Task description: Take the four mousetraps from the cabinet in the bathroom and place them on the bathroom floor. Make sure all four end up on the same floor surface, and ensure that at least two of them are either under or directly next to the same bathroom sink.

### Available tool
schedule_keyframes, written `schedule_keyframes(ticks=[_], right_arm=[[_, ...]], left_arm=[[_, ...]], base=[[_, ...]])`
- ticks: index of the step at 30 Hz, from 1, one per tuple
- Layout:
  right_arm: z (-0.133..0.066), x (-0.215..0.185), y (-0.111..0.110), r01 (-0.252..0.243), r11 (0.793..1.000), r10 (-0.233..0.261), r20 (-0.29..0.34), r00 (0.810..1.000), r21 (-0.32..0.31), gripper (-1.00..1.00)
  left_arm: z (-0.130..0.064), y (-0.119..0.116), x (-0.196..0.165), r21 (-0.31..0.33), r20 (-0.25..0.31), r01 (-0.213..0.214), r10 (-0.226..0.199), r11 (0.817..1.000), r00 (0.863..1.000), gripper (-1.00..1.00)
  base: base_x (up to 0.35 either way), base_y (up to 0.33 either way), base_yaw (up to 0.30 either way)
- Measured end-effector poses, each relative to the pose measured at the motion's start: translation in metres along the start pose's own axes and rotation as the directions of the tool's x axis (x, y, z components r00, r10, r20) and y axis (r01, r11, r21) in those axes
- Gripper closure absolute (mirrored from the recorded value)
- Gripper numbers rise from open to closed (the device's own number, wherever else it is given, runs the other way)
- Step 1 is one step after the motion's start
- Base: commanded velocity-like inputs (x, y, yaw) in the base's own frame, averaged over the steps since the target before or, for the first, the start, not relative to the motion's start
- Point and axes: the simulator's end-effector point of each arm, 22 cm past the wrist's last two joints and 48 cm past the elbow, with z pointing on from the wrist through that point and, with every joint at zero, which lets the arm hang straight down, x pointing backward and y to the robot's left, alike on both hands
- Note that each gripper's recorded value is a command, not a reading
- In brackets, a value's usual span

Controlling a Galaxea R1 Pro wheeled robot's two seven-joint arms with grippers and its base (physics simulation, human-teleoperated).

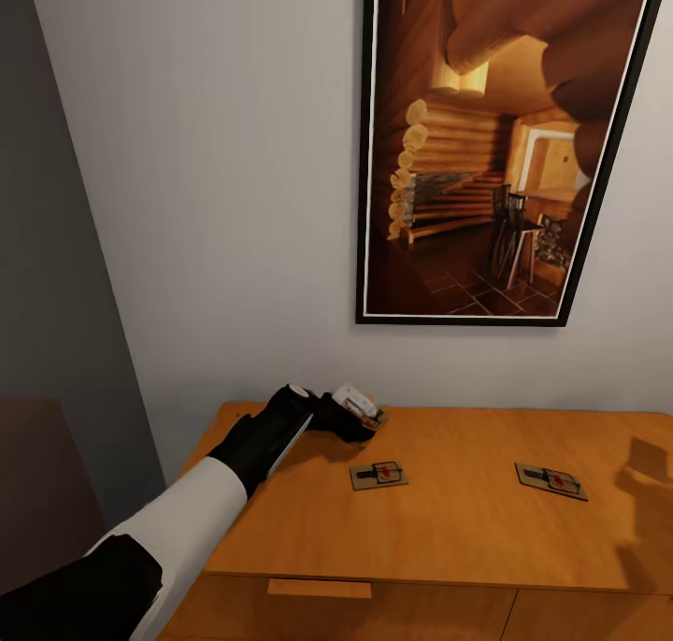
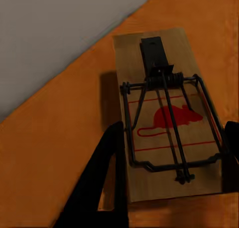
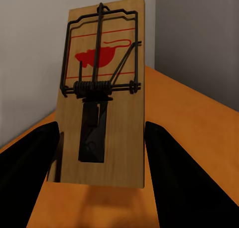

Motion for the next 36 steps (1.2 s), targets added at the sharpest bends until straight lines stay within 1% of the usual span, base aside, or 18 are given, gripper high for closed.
schedule_keyframes(ticks=[2, 6, 8, 36], right_arm=[[0.0, 0.0, 0.0, 0.0, 1.0, 0.0, 0.0, 1.0, 0.0, 1.0], [0.0, 0.0, 0.0, 0.0, 1.0, 0.0, 0.0, 1.0, 0.0, 1.0], [0.0, 0.0, 0.0, 0.0, 1.0, 0.0, 0.0, 1.0, -0.001, 1.0], [0.0, 0.0, 0.0, 0.0, 1.0, 0.0, 0.0, 1.0, -0.001, 1.0]], left_arm=[[-0.017, -0.006, -0.039, -0.004, 0.063, -0.028, 0.029, 1.0, 0.998, 1.0], [-0.037, -0.014, -0.067, -0.01, 0.087, -0.041, 0.042, 0.999, 0.995, 1.0], [-0.04, -0.015, -0.071, -0.012, 0.092, -0.044, 0.045, 0.999, 0.995, 1.0], [-0.041, -0.014, -0.07, -0.013, 0.087, -0.037, 0.038, 0.999, 0.996, 1.0]], base=[[0.0, 0.0, 0.0], [0.0, 0.0, 0.0], [0.0, 0.0, 0.0], [0.0, 0.0, 0.0]])
